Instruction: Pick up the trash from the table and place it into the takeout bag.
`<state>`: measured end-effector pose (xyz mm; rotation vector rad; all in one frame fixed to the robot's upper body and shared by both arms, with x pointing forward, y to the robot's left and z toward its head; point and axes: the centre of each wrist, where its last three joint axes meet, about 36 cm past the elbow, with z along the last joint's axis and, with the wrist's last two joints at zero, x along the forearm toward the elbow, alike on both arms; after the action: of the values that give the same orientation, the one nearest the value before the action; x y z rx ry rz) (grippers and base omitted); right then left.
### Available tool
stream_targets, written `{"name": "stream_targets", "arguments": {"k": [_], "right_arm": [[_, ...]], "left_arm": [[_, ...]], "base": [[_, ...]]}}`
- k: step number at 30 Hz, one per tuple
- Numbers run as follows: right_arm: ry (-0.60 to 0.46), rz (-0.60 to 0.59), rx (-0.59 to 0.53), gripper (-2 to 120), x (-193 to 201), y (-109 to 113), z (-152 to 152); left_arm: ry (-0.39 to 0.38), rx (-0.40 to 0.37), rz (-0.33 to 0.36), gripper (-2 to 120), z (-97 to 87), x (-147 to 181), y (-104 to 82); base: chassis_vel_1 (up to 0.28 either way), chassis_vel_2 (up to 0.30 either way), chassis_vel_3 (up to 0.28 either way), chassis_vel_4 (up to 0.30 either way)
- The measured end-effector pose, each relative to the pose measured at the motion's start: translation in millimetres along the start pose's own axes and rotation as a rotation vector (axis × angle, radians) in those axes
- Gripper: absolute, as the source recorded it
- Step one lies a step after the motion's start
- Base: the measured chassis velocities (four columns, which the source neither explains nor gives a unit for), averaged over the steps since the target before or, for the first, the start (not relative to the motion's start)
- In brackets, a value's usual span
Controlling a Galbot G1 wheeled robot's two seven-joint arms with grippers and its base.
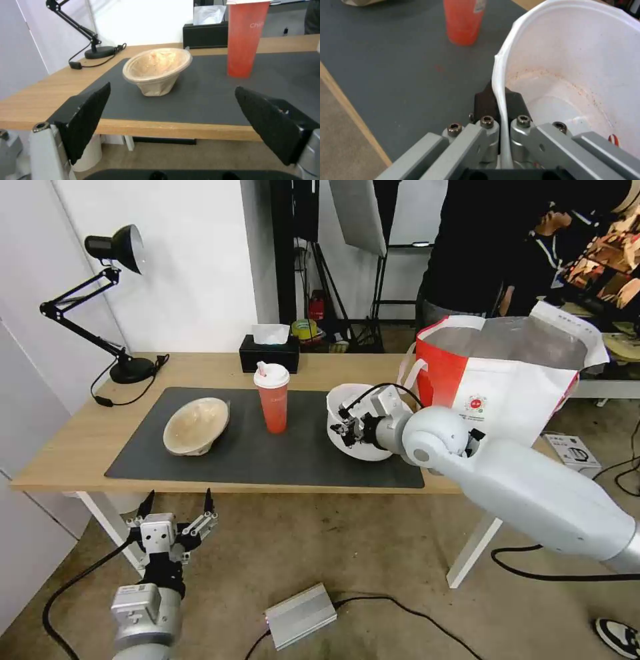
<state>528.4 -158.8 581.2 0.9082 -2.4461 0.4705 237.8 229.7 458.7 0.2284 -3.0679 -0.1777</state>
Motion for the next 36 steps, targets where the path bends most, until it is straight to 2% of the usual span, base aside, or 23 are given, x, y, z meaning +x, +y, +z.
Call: {"name": "stream_targets", "arguments": {"k": [5, 24, 36], "right_arm": [[-0.017, -0.004, 0.022, 0, 6.7, 2.6, -7.6], [-0.084, -0.073, 0.169, 0, 27.1, 36.2, -34.9], [-0.119, -0.069, 0.234, 0, 44.1, 35.3, -57.7]], "left_arm": [[0.000, 0.003, -0.001, 100, 0.5, -0.8, -0.4], [-0.001, 0.010, -0.004, 100, 1.9, -3.7, -2.0], [0.001, 0.012, -0.005, 100, 2.2, -3.3, -2.4]], "base": [[0.000, 0.000, 0.000, 0.000], [0.000, 0.000, 0.000, 0.000], [0.000, 0.000, 0.000, 0.000]]}}
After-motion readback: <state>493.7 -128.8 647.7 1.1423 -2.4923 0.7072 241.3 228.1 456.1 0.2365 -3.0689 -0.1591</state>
